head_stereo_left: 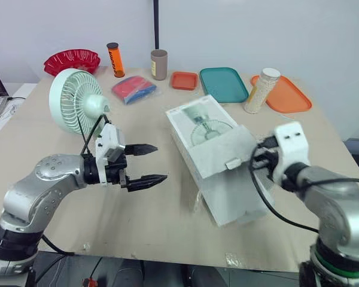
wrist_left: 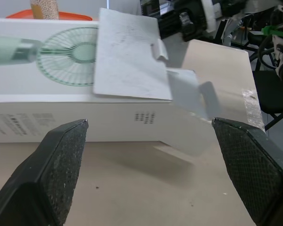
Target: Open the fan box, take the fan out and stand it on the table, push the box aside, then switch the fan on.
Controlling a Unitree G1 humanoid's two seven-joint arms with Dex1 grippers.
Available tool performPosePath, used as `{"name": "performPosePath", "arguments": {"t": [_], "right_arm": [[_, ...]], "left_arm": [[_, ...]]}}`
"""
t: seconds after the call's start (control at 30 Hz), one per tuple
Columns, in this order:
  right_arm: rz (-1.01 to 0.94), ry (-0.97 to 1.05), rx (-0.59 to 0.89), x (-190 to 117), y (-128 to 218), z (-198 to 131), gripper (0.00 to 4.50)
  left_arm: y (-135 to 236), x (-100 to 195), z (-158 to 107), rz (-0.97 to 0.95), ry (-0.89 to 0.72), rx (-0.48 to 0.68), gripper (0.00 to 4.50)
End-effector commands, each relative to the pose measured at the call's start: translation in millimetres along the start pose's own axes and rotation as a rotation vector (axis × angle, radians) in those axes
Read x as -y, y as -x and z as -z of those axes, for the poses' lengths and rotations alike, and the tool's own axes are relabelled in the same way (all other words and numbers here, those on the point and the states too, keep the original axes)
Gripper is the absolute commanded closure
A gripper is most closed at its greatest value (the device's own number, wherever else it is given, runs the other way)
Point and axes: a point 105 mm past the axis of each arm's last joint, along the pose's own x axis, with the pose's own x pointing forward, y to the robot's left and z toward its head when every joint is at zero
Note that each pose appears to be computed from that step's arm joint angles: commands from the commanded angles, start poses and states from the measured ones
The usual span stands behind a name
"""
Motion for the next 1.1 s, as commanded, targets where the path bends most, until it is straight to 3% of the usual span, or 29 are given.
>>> {"name": "performPosePath", "arguments": {"t": [0.03,0.17,0.53,0.9,1.1], "right_arm": [[0.054,0.002,0.045,15,23,-1,4.49],[0.082,-0.043,0.051,26,38,9,4.49],[0.308,-0.191,-0.093,111,88,60,4.49],[0.386,-0.158,-0.201,172,104,101,4.49],[0.412,-0.165,-0.203,195,104,106,4.49]], "left_arm": [[-3,0,-5,0.027,-0.035,0.019,0.00],[-6,1,-5,0.045,-0.032,0.026,0.00],[-9,5,-2,0.068,-0.022,0.031,0.00],[-10,14,9,0.131,-0.056,-0.004,0.00],[-8,6,10,0.158,-0.086,-0.034,0.00]]}}
